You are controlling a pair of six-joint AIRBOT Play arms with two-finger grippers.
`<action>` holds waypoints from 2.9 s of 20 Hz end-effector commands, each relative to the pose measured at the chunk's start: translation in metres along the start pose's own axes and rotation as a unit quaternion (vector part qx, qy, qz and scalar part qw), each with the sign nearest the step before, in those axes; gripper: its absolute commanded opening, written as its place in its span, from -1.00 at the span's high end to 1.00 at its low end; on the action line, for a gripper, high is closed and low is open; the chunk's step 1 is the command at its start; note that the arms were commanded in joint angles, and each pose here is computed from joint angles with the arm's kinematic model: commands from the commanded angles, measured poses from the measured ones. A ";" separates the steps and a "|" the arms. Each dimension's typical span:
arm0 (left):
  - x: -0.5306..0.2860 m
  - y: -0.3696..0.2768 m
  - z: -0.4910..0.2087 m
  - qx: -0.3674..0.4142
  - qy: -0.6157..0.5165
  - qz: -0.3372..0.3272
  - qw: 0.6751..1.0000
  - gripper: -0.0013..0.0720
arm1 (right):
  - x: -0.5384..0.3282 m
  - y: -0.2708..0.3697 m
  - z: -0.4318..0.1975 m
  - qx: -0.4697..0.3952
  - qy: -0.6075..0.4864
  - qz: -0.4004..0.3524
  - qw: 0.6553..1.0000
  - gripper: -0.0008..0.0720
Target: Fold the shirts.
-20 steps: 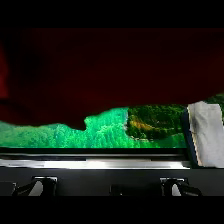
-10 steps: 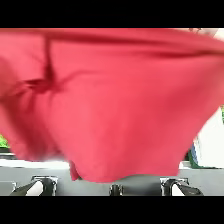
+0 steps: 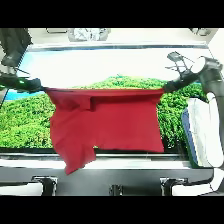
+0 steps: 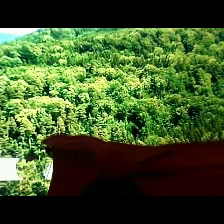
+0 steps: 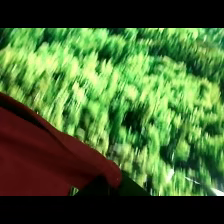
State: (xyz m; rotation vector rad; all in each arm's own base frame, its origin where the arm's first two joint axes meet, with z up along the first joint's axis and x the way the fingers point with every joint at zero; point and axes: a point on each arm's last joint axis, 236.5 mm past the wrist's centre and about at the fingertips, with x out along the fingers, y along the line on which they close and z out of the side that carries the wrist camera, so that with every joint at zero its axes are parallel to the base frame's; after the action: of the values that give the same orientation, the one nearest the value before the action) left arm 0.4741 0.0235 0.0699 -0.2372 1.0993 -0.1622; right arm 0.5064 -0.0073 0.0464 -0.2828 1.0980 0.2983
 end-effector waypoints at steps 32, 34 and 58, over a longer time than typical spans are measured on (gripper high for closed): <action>0.072 -0.006 -0.120 -0.041 0.261 -0.032 0.964 0.51 | 0.086 0.053 -0.084 0.013 0.175 0.117 0.978 0.56; 0.063 -0.003 -0.116 -0.047 0.257 -0.031 0.965 -0.33 | 0.079 0.052 -0.083 0.008 0.172 0.116 0.978 -0.55; 0.056 -0.048 -0.336 -0.177 0.239 -0.084 0.951 -0.35 | 0.014 0.074 -0.227 0.067 0.266 0.195 0.942 -0.57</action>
State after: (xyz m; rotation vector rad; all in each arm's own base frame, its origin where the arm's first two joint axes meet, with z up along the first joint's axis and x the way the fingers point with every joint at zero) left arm 0.1901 -0.0753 -0.1008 -0.6543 1.6325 -0.2298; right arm 0.3072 -0.0206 -0.0597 -0.0104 1.6849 0.5202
